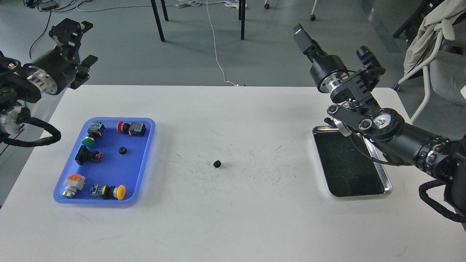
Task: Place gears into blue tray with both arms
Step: 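Withdraw the right arm up and back toward the metal tray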
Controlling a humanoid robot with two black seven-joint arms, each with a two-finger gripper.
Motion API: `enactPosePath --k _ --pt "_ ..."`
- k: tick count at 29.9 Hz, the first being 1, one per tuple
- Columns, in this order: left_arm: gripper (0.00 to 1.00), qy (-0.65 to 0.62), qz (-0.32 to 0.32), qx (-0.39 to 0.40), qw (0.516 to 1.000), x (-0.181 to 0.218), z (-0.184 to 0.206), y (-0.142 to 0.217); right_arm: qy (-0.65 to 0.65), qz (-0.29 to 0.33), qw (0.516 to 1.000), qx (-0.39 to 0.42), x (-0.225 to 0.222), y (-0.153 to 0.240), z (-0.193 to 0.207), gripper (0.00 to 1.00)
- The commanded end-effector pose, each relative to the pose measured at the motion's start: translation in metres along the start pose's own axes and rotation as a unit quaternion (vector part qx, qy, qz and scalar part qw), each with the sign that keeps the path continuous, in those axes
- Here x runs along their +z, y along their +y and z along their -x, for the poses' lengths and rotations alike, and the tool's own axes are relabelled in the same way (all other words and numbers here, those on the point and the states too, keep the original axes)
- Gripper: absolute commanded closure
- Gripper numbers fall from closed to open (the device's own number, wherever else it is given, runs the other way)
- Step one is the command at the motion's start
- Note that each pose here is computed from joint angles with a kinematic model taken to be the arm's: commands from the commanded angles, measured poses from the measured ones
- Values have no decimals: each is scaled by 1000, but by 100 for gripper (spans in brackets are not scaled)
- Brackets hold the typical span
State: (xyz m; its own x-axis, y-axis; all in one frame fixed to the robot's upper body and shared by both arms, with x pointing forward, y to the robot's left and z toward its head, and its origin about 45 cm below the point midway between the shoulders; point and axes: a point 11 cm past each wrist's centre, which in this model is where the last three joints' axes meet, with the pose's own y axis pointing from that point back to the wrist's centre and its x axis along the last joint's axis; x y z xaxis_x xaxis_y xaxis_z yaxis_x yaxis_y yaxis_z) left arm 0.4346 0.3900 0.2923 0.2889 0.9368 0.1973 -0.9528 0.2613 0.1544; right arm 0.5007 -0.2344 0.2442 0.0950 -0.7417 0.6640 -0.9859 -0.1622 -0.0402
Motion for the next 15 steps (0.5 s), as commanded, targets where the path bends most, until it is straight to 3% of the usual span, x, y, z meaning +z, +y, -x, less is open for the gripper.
enactPosePath --k 1,15 --pt "2 -28 -5 -25 999 0 10 9 -16 27 999 4 23 13 -13 5" --pt "2 -133 -3 -116 984 11 46 46 -160 110 981 8 69 54 -26 4"
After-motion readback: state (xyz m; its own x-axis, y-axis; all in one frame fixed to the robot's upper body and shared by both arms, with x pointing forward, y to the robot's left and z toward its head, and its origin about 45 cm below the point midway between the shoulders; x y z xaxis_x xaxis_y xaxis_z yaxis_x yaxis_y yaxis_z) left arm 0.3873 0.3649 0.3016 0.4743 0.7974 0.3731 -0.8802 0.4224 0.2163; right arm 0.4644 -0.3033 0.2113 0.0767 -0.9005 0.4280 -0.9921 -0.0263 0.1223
